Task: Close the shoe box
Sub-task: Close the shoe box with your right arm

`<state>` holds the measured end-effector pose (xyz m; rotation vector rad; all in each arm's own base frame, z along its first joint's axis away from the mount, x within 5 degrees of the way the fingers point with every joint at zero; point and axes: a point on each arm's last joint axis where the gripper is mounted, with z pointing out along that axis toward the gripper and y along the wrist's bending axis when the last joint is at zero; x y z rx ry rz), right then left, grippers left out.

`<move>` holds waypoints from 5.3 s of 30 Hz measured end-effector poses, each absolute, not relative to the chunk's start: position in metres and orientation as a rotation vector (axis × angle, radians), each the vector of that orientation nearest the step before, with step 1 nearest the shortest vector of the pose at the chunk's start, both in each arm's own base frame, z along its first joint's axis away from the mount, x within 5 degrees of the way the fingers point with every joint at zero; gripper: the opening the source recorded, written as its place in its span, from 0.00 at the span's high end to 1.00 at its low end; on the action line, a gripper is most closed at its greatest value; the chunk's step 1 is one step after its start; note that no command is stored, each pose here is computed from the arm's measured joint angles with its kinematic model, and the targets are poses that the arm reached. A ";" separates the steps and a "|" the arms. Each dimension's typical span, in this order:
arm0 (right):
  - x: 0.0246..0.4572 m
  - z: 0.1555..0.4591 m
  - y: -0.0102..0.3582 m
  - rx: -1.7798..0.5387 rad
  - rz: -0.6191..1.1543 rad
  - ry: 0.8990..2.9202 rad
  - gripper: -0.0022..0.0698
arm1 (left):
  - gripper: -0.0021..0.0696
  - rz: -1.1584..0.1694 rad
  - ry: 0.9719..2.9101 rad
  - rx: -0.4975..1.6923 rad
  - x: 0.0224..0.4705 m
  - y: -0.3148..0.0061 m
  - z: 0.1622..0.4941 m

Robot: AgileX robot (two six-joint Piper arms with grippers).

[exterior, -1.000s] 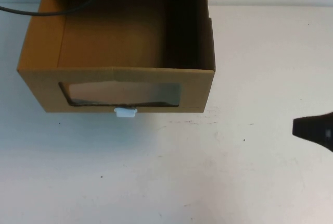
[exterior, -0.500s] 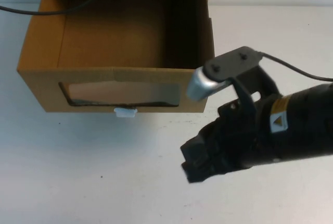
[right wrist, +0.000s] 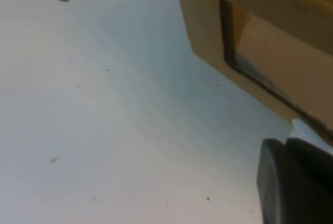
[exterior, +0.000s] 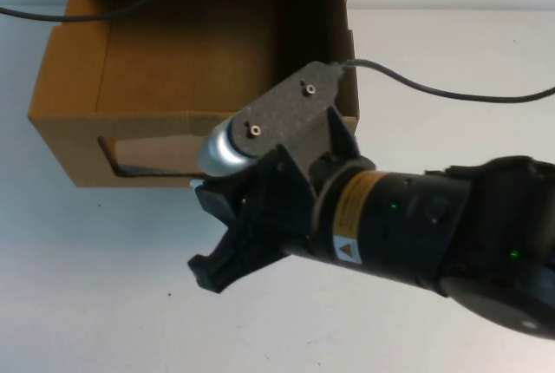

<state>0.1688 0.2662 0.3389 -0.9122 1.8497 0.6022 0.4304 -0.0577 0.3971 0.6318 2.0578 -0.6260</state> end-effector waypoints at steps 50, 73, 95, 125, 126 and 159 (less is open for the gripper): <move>0.284 0.352 0.296 -0.708 0.405 1.921 0.99 | 0.98 -0.629 2.060 0.629 0.430 -0.058 0.397; 0.304 0.364 0.301 -0.695 0.478 1.980 0.99 | 0.98 -0.633 2.063 0.635 0.430 -0.058 0.397; 0.342 0.366 0.296 -0.605 0.506 1.856 0.99 | 0.98 -0.635 2.065 0.638 0.429 -0.058 0.397; 0.384 0.349 0.300 -0.528 0.515 1.744 0.99 | 0.98 -0.653 2.069 0.640 0.428 -0.059 0.397; 0.384 0.349 0.299 -0.525 0.516 1.737 0.99 | 0.98 -0.653 2.069 0.640 0.428 -0.059 0.397; 0.316 0.422 0.255 -0.672 0.480 1.938 0.99 | 0.98 -0.574 2.003 0.710 0.389 -0.058 0.443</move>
